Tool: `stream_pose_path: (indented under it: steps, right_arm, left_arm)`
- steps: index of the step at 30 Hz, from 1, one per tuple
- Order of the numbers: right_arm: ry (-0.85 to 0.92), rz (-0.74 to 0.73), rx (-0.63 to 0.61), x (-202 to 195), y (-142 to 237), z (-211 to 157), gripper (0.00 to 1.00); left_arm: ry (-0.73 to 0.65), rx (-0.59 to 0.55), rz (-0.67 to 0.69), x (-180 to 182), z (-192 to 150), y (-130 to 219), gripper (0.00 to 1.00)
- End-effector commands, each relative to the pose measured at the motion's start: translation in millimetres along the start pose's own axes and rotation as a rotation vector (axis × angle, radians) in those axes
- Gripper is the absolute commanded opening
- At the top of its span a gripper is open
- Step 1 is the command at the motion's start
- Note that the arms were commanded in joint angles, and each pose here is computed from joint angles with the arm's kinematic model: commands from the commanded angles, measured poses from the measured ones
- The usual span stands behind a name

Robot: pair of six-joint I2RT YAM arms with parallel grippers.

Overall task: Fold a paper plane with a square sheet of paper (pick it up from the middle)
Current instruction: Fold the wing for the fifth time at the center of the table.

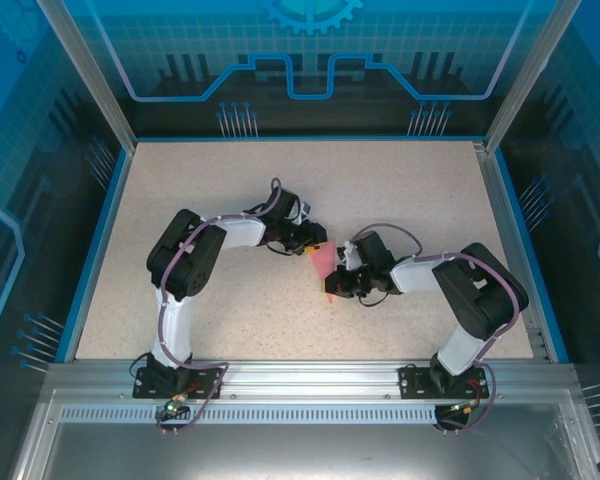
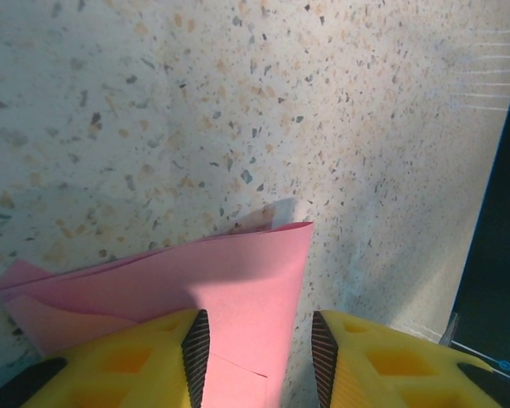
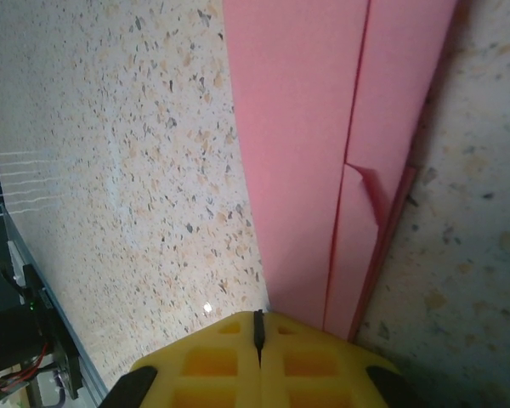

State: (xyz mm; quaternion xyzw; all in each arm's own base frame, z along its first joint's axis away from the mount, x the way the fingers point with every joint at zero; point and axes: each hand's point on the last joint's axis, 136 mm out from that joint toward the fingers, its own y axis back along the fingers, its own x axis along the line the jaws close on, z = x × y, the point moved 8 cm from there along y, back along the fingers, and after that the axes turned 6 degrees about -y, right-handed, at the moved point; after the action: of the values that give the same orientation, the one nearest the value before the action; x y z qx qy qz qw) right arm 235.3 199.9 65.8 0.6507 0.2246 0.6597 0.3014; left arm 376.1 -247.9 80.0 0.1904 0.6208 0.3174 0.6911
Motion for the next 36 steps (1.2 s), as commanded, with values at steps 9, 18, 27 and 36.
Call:
stream_pose_path:
  steps: [9,18,27,36]
  right_arm:
    - [-0.054,-0.115,0.138,-28.4,1.9,-28.5,0.05]
    - [-0.049,-0.102,0.136,-21.0,0.0,-18.2,0.06]
    - [-0.054,-0.095,0.117,-17.8,-2.3,-12.1,0.06]
    - [-0.073,-0.106,0.113,-23.7,-6.3,-12.8,0.06]
  left_arm:
    - [-0.059,-0.101,0.049,43.0,34.0,12.5,0.41]
    - [-0.120,-0.129,0.002,2.7,48.7,46.5,0.43]
    - [-0.140,-0.167,-0.064,-40.5,21.4,84.8,0.43]
    - [-0.038,-0.027,-0.090,-32.4,-26.2,29.9,0.36]
